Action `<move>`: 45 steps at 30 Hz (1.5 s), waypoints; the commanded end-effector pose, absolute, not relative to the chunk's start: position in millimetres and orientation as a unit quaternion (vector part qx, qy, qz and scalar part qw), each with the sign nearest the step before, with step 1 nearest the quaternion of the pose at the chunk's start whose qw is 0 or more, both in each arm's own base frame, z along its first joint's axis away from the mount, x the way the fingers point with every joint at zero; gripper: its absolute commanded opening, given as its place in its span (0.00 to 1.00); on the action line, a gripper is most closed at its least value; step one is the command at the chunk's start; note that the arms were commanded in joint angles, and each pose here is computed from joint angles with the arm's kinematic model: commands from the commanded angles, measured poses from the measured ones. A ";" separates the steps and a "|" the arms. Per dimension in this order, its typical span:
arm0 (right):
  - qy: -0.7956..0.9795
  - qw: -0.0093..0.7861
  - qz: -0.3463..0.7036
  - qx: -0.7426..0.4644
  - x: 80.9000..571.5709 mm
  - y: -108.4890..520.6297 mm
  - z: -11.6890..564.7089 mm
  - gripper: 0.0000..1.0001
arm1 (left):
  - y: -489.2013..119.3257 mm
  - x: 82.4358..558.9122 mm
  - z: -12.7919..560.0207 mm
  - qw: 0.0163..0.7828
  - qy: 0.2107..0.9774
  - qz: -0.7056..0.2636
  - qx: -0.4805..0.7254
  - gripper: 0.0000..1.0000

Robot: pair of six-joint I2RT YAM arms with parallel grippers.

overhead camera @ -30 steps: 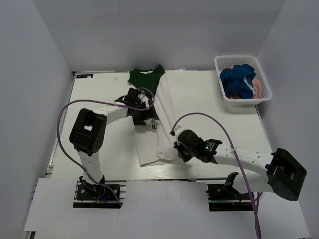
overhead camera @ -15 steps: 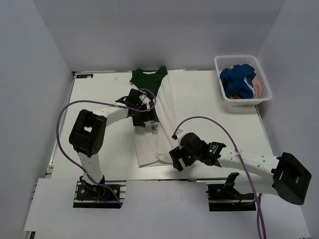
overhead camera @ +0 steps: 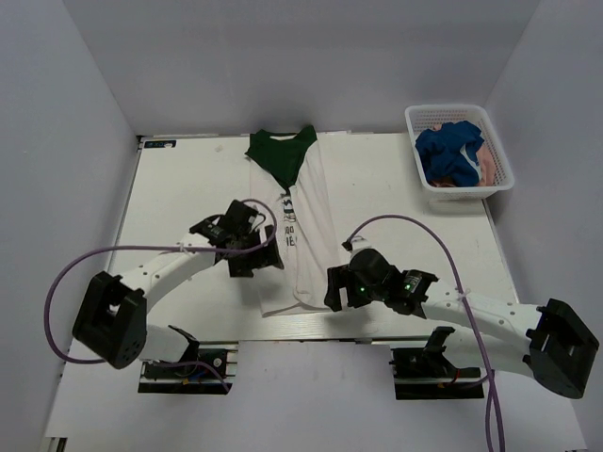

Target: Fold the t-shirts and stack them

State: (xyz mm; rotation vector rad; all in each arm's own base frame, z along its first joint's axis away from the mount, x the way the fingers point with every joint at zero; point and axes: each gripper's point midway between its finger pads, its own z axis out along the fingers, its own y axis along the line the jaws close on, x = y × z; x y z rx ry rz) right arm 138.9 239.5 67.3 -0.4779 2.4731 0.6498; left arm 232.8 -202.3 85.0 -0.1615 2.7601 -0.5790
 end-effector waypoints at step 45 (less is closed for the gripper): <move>0.925 0.248 0.252 -0.140 185.3 280.9 82.6 0.00 | -235.9 205.5 112.8 0.191 0.953 -0.222 -0.081 0.00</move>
